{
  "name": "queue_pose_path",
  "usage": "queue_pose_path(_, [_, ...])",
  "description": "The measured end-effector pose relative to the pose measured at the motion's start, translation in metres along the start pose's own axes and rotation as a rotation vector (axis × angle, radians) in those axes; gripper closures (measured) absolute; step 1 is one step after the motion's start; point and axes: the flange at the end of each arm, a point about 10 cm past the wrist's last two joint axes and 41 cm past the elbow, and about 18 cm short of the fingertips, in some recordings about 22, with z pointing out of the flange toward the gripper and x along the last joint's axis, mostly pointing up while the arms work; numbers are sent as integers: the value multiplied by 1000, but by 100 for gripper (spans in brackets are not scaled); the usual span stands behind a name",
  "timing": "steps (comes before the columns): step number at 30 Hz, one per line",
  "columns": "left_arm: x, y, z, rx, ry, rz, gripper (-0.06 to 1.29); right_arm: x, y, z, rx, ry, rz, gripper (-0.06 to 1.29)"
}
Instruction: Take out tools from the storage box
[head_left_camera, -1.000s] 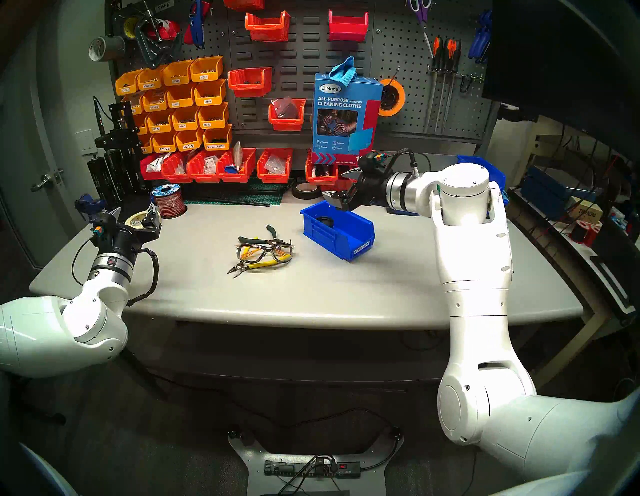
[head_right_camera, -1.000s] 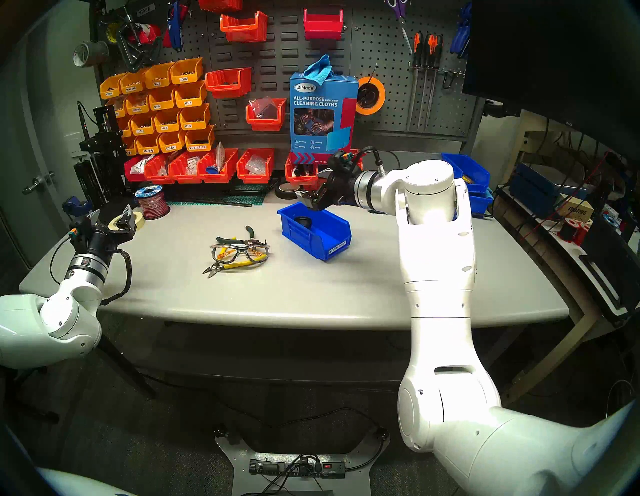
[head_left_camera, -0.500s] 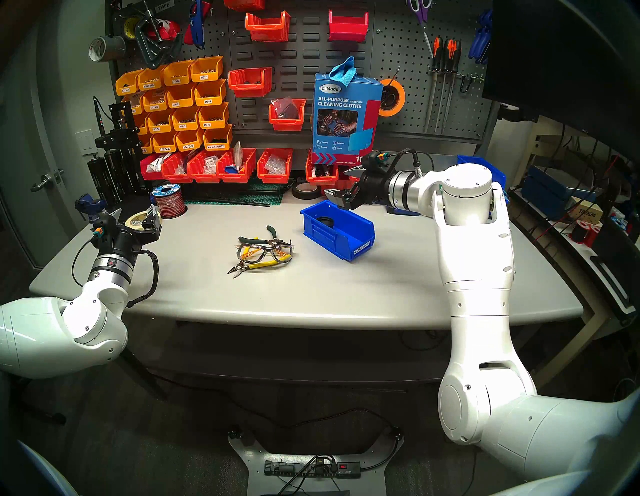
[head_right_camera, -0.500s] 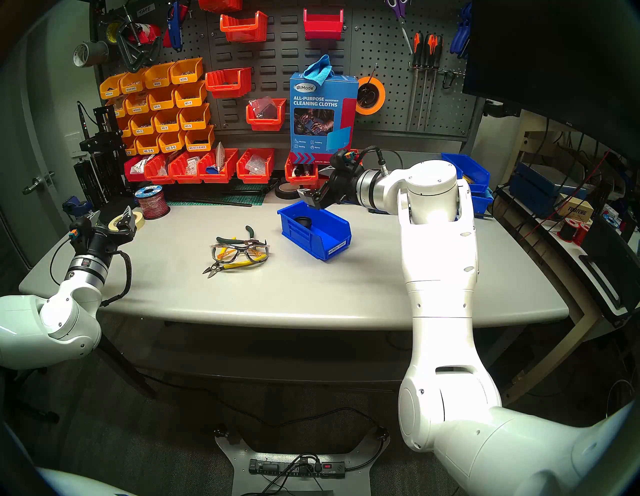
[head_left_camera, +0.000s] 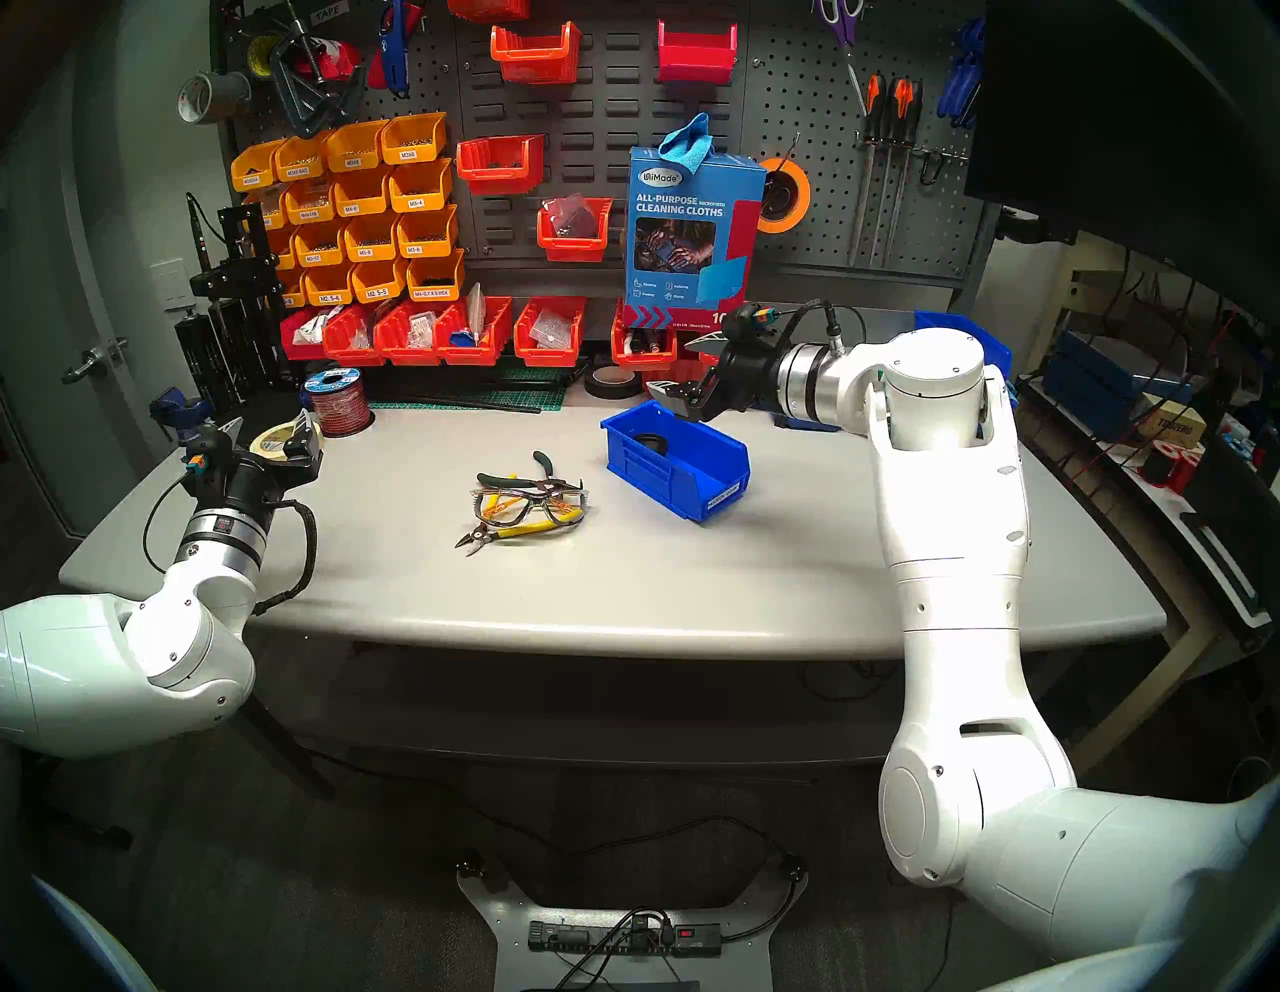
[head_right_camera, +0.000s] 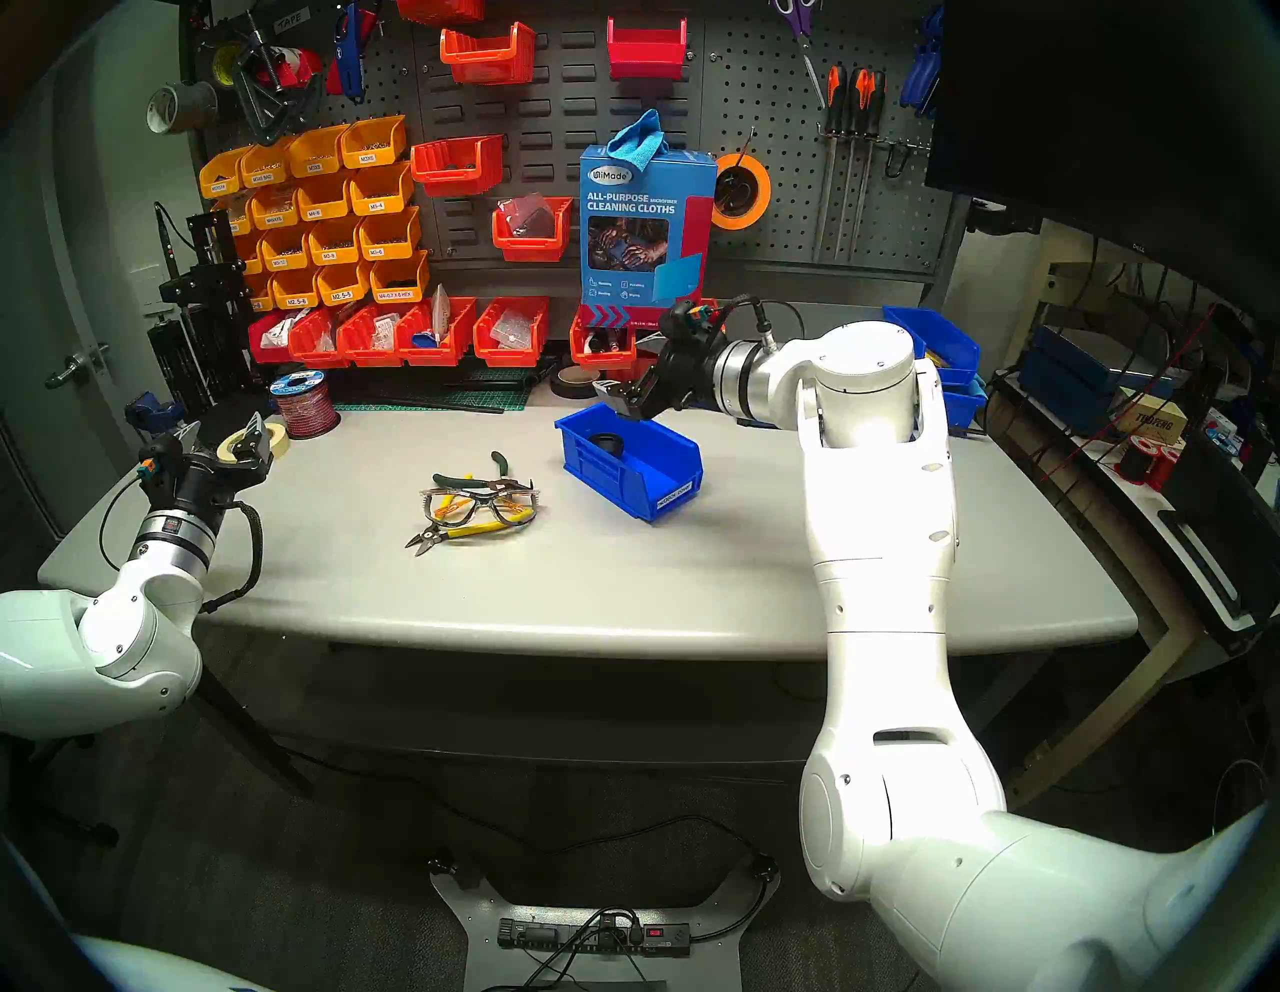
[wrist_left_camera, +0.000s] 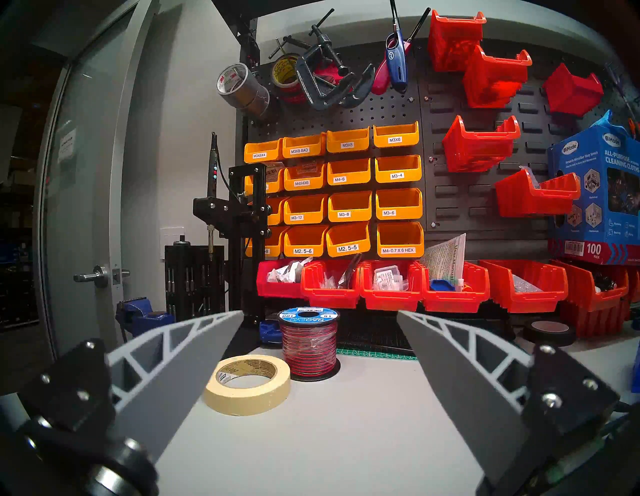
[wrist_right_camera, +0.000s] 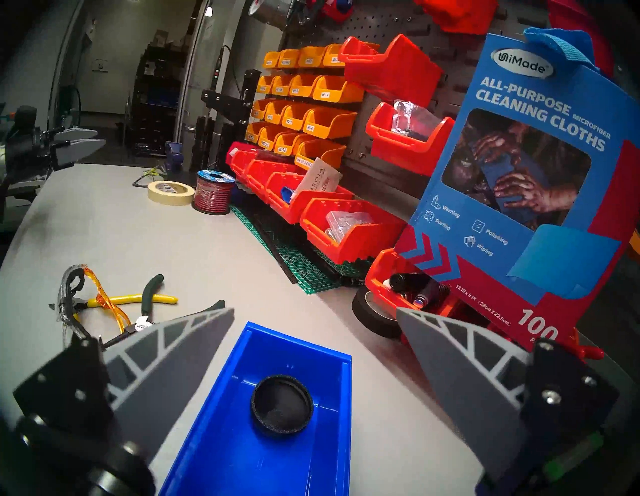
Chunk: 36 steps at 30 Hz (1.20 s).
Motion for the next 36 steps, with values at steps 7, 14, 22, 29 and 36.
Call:
queue_pose_path(7, [2,0,2,0,6,-2,2,-16,13,-4,44,-19,-63,2])
queue_pose_path(14, [3,0,2,1,8,-3,2,-26,23,4,106,-34,-159,2])
queue_pose_path(22, [3,1,2,1,9,-4,2,-26,24,22,189,-101,-343,2])
queue_pose_path(29, [3,1,2,1,9,-4,2,-21,29,35,234,-128,-491,1])
queue_pose_path(36, [3,1,2,1,10,-4,2,-20,38,44,276,-158,-585,1])
